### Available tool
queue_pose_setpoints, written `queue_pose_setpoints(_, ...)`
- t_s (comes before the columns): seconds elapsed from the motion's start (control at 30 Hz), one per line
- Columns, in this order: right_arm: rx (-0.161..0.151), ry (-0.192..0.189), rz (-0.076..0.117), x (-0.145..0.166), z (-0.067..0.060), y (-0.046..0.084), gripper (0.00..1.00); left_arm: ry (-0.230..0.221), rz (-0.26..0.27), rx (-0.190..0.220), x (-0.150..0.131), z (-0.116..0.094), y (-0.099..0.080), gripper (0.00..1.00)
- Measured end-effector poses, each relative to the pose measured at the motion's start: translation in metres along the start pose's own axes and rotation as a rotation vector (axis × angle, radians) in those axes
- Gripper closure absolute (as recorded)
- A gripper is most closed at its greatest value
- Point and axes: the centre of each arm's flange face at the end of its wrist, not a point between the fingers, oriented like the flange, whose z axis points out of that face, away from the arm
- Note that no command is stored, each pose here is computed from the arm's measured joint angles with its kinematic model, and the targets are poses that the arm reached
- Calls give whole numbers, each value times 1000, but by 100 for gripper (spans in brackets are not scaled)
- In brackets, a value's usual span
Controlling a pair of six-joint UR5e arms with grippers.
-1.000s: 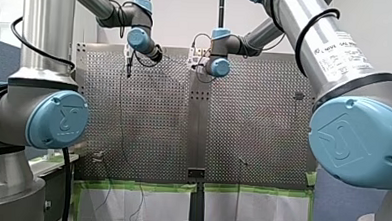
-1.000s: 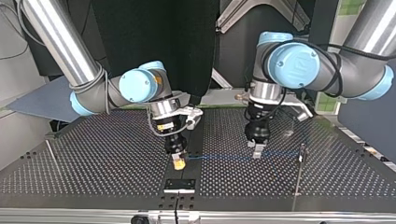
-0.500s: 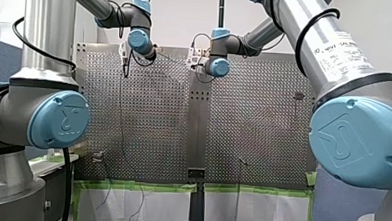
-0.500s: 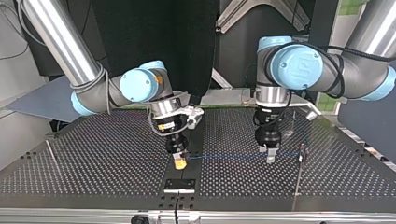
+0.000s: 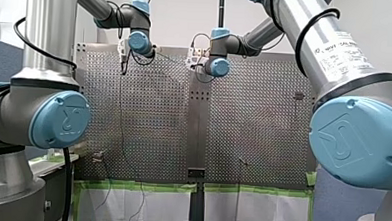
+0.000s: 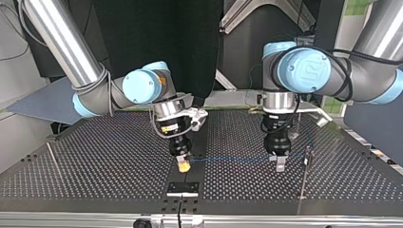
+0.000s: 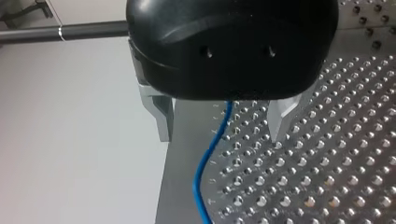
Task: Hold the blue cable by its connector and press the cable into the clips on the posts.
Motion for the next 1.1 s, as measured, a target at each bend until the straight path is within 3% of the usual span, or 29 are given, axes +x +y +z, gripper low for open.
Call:
queue_pose_setpoints(0.23, 2, -1, 0, 0, 0, -1, 100, 29, 33, -14, 16, 10, 0, 0)
queue_pose_setpoints(0.7, 2, -2, 0, 0, 0, -1, 100, 23, 37, -23, 17, 10, -3, 0)
queue_pose_setpoints(1.1, 2, -3, -2, 0, 0, -1, 100, 9, -12, -5, 15, 12, -5, 0)
